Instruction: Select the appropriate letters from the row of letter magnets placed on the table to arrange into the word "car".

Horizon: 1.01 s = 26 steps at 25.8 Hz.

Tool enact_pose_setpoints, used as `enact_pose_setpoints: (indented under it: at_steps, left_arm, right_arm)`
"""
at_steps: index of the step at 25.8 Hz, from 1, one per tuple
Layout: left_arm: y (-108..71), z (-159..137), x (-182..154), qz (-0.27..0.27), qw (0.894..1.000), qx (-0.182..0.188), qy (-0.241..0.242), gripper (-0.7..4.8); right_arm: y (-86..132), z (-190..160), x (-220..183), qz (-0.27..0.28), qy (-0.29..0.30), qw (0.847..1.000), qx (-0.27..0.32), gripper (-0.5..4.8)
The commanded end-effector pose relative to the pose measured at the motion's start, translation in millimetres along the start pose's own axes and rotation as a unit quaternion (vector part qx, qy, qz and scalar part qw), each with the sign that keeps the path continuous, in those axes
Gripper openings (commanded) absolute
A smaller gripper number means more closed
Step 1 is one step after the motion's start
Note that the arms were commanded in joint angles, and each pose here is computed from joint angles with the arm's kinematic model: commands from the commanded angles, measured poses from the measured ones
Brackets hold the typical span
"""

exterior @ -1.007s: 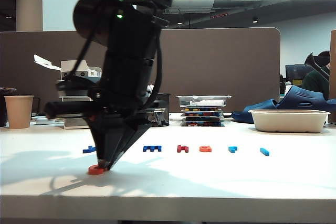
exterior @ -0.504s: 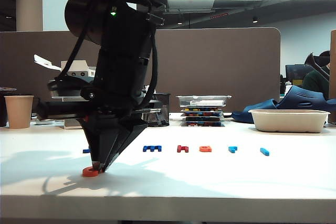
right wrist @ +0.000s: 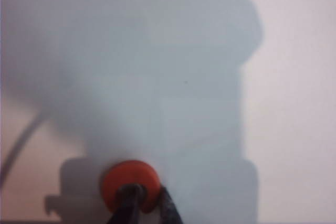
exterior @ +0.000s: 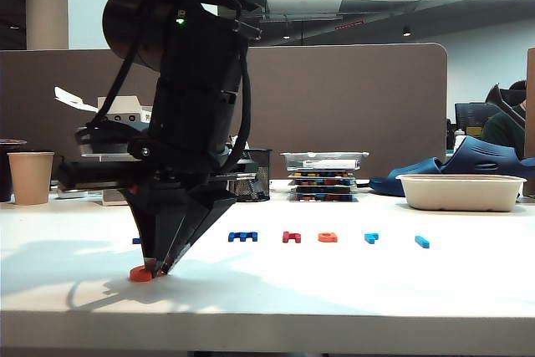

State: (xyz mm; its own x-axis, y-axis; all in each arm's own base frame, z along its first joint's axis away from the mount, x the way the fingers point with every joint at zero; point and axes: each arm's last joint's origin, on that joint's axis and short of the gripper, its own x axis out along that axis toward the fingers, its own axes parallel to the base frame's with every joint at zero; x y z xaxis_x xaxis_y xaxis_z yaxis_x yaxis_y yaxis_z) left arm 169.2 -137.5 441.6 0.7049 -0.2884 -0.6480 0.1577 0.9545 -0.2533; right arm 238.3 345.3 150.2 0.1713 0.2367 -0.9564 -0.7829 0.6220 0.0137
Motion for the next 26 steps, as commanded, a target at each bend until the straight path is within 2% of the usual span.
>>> enact_pose_setpoints:
  at_steps: [1,7,16,26]
  left_arm:
    - [0.0,1,-2,-0.002,1.0,-0.001,-0.005,-0.06]
    - [0.1,1,-2,-0.002,1.0,-0.001,-0.006,-0.06]
    - [0.1,1,-2,-0.002,1.0,-0.001,-0.006,-0.06]
    - [0.0,1,-2,-0.002,1.0,-0.001,-0.005,-0.06]
  right_arm:
    - [-1,-32,18,-0.008,0.13,0.992,-0.003,0.54]
    - [-9,-26,-2,-0.02,0.099,0.995,0.004,0.55]
    - [-14,-23,-11,-0.03,0.08,0.996,0.011,0.54]
    - [-5,-16,-10,0.023,0.046,0.999,0.007,0.54]
